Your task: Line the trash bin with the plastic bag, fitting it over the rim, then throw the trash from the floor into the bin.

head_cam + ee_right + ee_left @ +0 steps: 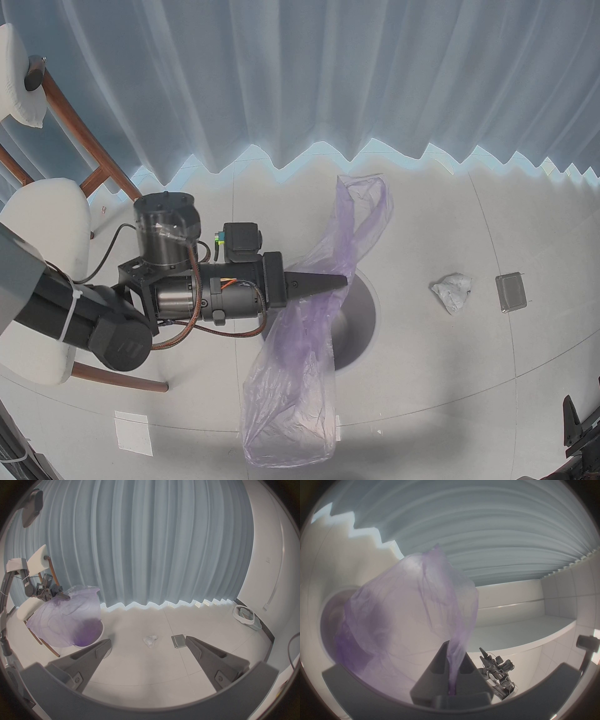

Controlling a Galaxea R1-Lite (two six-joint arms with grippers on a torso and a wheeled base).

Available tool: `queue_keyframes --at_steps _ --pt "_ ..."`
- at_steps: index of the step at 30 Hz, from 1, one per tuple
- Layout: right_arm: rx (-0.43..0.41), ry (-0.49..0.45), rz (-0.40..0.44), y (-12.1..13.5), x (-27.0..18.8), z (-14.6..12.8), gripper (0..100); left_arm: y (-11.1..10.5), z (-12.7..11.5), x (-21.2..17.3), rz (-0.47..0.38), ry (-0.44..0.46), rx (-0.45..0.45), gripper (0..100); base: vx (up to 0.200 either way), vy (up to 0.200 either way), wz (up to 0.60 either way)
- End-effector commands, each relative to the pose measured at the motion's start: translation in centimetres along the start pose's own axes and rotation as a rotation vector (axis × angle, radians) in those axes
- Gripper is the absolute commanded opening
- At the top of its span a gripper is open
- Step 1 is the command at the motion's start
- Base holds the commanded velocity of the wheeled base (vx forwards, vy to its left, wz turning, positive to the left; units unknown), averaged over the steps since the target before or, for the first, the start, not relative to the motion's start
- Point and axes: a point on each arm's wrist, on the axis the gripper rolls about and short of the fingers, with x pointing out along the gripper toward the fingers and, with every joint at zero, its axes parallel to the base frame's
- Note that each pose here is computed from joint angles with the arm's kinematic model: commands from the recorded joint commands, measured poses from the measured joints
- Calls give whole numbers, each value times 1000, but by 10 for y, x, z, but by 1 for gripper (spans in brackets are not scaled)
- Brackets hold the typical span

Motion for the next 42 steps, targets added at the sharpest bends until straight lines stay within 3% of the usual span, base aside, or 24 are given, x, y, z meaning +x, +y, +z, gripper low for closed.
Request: queue_keyframes --at_steps 1,4,6,8,9,10,14,15,16,17,18,19,21,25,26,27,33,39,42 --pt "-14 1 29 1 0 -5 100 -38 35 10 5 24 78 0 0 0 0" --pt "-9 -1 29 1 0 -5 100 -25 33 19 66 15 152 0 0 0 0" --pt "-3 -25 34 1 -1 1 100 -25 34 25 141 -36 198 0 0 0 0" --pt "28 -97 51 0 -6 38 100 -34 36 31 219 -110 218 0 0 0 0" --pt "29 -95 51 0 -6 41 100 -34 37 31 225 -116 219 0 0 0 0" --pt "43 -15 68 0 7 51 100 -43 34 37 290 -168 230 0 0 0 0" --pt "142 120 125 2 21 49 100 -59 20 47 383 -163 224 0 0 0 0" --pt "220 209 211 5 31 50 100 -70 21 46 422 -151 217 0 0 0 0" --pt "247 251 269 7 35 50 100 -74 20 47 444 -135 210 0 0 0 0" --pt "247 251 269 7 35 50 100 -74 20 47 444 -135 210 0 0 0 0" --pt "272 349 380 10 43 47 100 -81 20 47 498 -106 198 0 0 0 0" --pt "277 388 409 12 47 46 100 -83 20 47 520 -101 202 0 0 0 0" --pt "300 516 485 16 58 39 100 -89 22 47 565 -84 242 0 0 0 0" --pt "329 662 658 24 71 35 100 -93 20 50 600 -64 371 0 0 0 0" --pt "329 662 658 24 71 35 100 -93 20 50 600 -64 371 0 0 0 0" --pt "333 719 730 29 76 34 100 -93 20 50 615 -61 401 0 0 0 0" --pt "289 876 889 44 83 28 100 -87 24 47 652 -87 371 0 0 0 0" --pt "199 1090 999 79 110 23 100 -102 21 45 638 -162 235 0 0 0 0" --pt "167 1117 1047 99 124 17 100 -101 22 43 639 -175 208 0 0 0 0"
